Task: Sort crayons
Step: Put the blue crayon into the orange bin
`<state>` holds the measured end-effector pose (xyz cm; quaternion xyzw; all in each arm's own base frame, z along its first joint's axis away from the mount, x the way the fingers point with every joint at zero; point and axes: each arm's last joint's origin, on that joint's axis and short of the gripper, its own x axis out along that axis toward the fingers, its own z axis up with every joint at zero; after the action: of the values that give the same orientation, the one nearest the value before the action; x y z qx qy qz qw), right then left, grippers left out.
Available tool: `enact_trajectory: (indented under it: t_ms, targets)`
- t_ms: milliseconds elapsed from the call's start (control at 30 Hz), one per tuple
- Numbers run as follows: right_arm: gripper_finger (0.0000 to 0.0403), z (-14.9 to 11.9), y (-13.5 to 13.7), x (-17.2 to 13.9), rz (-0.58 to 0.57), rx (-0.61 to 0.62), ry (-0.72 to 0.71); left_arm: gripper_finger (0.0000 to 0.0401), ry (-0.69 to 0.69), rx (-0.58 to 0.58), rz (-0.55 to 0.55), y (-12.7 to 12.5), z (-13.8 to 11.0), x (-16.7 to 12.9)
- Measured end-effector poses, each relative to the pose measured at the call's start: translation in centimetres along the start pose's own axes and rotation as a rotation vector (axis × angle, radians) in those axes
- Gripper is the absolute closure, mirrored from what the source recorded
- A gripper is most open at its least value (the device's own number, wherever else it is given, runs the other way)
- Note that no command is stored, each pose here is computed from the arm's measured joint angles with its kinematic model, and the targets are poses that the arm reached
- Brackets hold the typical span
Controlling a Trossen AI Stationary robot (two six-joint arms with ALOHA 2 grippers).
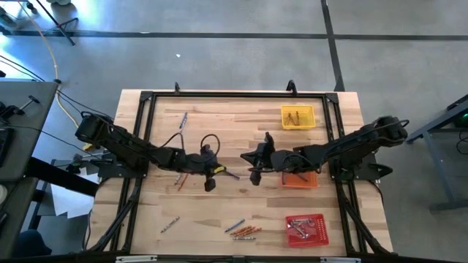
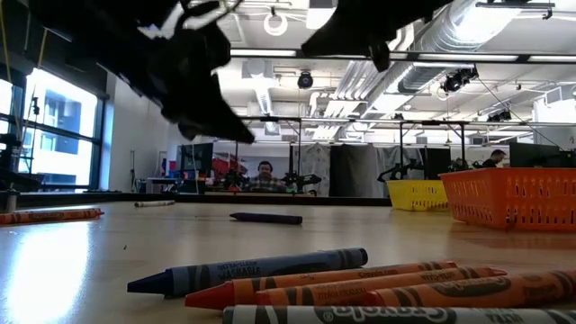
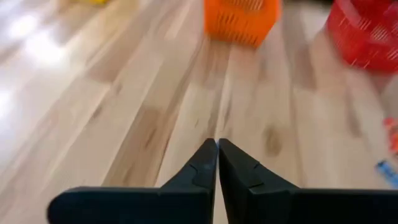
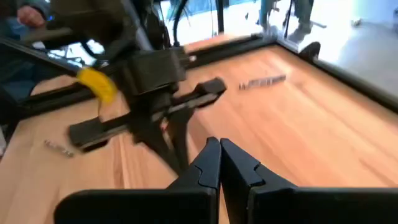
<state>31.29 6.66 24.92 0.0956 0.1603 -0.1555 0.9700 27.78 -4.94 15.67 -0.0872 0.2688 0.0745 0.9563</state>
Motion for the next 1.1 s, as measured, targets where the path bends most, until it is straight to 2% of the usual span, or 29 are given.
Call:
enact_trajectory:
  t_ms: [167,367,567,733,900,1000,1100]
  targets:
    - [0.0402,-0.6,-0.6,-0.7,0.025,0.051,0.126,0.0357,0.150,-0.016,-0.040,1.9,-0.7,0.3]
    - [0.0402,-1.0,-0.6,-0.9,0.079,0.055,0.204,0.0305,0.195,0.002,-0.099,3.2,-0.5,0.6]
    - [0.0402,-1.5,-0.5,-1.0,0.151,0.068,0.282,0.0261,0.248,0.042,-0.097,3.2,1.1,1.2]
    - [0.0401,-2.1,-0.7,-1.2,0.167,0.053,0.372,0.0242,0.371,0.112,-0.095,2.3,1.5,3.4]
    - [0.0369,-3.0,-1.1,-1.5,0.131,0.061,0.474,0.0238,0.540,0.170,-0.074,1.7,2.5,5.3]
    - [0.0338,-3.4,-1.4,-1.7,0.102,0.069,0.517,0.0242,0.574,0.216,-0.081,1.4,3.0,6.3]
    - [0.0311,-3.6,-1.5,-1.8,0.086,0.077,0.540,0.0244,0.551,0.267,-0.100,1.1,3.8,6.9]
